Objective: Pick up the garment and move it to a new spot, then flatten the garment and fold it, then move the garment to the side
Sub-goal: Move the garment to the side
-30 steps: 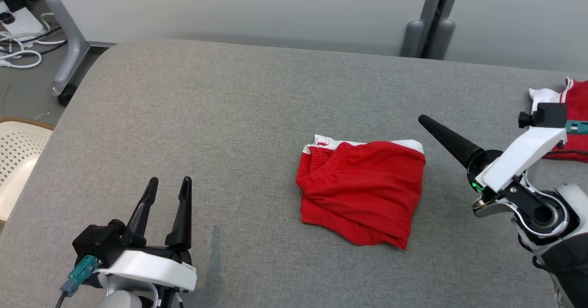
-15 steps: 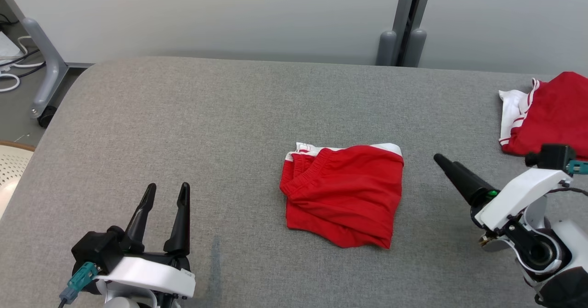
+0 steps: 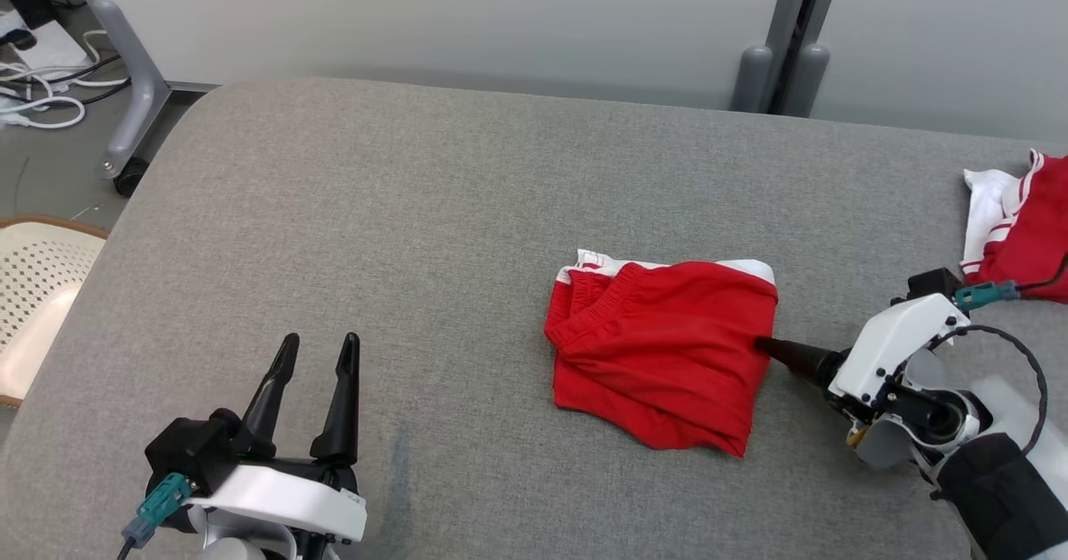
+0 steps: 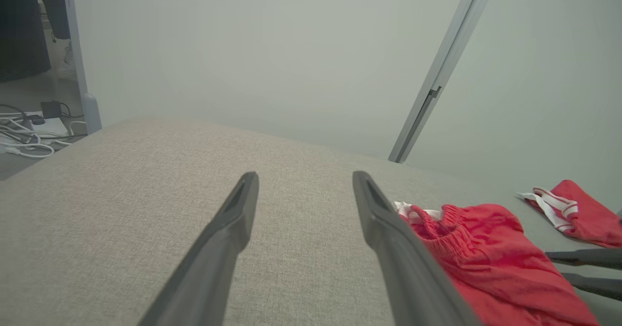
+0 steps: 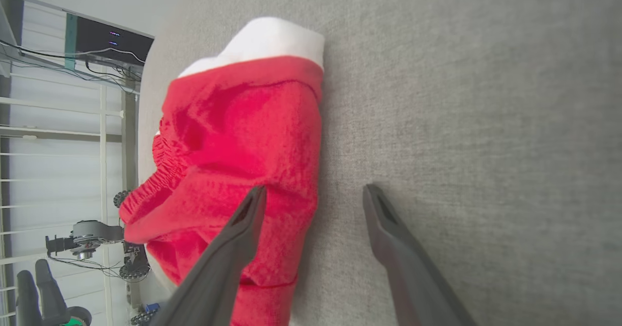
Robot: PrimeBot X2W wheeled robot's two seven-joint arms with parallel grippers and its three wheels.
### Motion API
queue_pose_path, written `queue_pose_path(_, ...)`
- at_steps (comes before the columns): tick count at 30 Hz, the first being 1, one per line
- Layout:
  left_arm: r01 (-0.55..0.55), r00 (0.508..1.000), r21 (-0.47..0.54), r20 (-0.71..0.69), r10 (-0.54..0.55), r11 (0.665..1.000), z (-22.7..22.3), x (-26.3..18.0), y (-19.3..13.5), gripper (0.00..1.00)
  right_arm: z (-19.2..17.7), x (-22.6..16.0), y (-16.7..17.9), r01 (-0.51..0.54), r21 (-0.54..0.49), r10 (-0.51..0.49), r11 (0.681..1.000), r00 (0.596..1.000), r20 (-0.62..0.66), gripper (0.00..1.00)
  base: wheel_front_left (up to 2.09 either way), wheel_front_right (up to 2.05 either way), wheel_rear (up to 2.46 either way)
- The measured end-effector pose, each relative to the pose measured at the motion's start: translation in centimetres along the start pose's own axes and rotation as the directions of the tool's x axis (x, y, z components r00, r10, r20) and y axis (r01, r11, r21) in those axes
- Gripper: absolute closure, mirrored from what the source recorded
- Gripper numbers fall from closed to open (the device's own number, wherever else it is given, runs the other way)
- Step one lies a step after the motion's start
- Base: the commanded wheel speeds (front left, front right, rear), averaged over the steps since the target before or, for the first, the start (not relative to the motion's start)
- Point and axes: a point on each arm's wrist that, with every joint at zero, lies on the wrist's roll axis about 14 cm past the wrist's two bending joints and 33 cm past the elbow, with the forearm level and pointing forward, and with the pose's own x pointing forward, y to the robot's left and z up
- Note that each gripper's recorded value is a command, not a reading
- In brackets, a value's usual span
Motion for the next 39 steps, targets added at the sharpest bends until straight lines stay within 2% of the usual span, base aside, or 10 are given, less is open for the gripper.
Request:
queue_pose_path(13, -0.064, 0.998, -0.009, 0.001, 0.064, 0.998, 0.0, -0.8, 1.7, 0.0, -1.6, 2.8, 1.8, 0.008, 0.066, 0.003, 0.998, 0.986, -0.167, 0.0, 0.0, 0.0, 0.0)
queue_pose_path(14, -0.066, 0.998, -0.01, 0.001, 0.066, 0.998, 0.0, -0.8, 1.8, 0.0, -1.6, 3.0, 2.0, -0.001, 0.075, 0.014, 0.997, 0.986, -0.166, 0.15, 0.0, 0.0, 0.0)
queue_pose_path(15, -0.068, 0.998, -0.011, 0.001, 0.068, 0.998, 0.0, -0.8, 1.8, 0.0, -1.6, 3.1, 2.3, -0.011, 0.085, 0.025, 0.996, 0.986, -0.165, 0.55, 0.0, 0.0, 0.0)
queue_pose_path(16, -0.069, 0.998, -0.011, 0.001, 0.069, 0.998, 0.0, -0.7, 1.8, 0.0, -1.5, 3.2, 2.6, -0.022, 0.089, 0.036, 0.996, 0.986, -0.163, 0.8, 0.0, 0.0, 0.0)
queue_pose_path(17, -0.068, 0.998, -0.012, 0.003, 0.068, 0.998, 0.1, -0.7, 1.8, 0.0, -1.5, 3.2, 2.9, -0.033, 0.09, 0.047, 0.995, 0.986, -0.16, 1.0, 0.0, 0.0, 0.0)
queue_pose_path(26, -0.04, 0.999, -0.008, 0.005, 0.04, 0.999, 0.1, 0.1, 1.0, 0.0, 0.0, 2.3, 4.7, -0.109, 0.043, 0.113, 0.993, 0.989, -0.093, 1.0, 0.0, 0.0, 0.0)
queue_pose_path(32, 0.003, 1.0, -0.011, -0.009, -0.003, 1.0, -0.5, 0.8, -0.4, 0.0, 2.0, 0.4, 5.0, -0.133, -0.093, 0.13, 0.987, 0.991, -0.046, 1.0, 0.0, 0.0, 0.0)
queue_pose_path(39, 0.08, 0.996, -0.01, -0.04, -0.08, 0.997, -1.6, 2.5, -2.7, 0.0, 6.2, -3.0, 3.5, -0.074, -0.253, 0.081, 0.965, 0.997, 0.016, 1.0, 0.0, 0.0, 0.0)
